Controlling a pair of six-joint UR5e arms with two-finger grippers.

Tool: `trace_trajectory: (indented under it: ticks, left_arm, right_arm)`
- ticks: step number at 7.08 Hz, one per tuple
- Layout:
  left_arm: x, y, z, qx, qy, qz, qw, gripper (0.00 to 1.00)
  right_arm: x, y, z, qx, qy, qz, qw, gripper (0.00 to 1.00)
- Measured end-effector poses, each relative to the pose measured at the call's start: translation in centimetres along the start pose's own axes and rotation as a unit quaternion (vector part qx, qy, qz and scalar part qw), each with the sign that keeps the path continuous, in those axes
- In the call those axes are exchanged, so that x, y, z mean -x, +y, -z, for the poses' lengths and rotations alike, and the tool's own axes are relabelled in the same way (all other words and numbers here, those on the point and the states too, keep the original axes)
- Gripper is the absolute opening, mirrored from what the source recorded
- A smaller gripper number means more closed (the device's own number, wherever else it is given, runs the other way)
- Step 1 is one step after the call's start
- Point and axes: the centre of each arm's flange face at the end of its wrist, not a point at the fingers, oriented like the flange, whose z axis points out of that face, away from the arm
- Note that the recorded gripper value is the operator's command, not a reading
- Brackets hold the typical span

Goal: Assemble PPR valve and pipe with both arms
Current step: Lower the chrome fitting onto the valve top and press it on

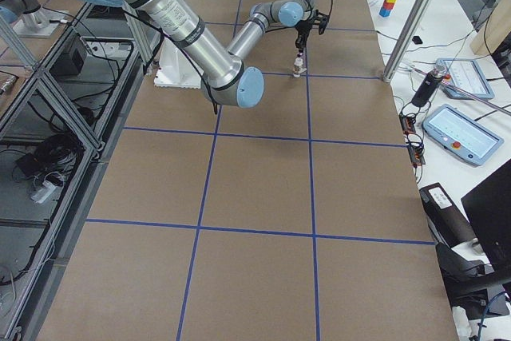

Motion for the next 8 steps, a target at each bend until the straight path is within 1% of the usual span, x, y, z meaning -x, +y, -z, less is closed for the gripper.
trace_trajectory:
  ticks: [3,8]
  left_arm:
    - [0.0,0.0,0.0,0.0,0.0,0.0,1.0,1.0]
    - [-0.03,0.01,0.04,0.0,0.0,0.0,1.0,1.0]
  right_arm:
    - [0.31,0.31,-0.91,-0.002,0.004,0.002,1.0,0.0]
    - [0.35,0.51,-1.34,-0.001,0.001,0.005,1.0,0.0]
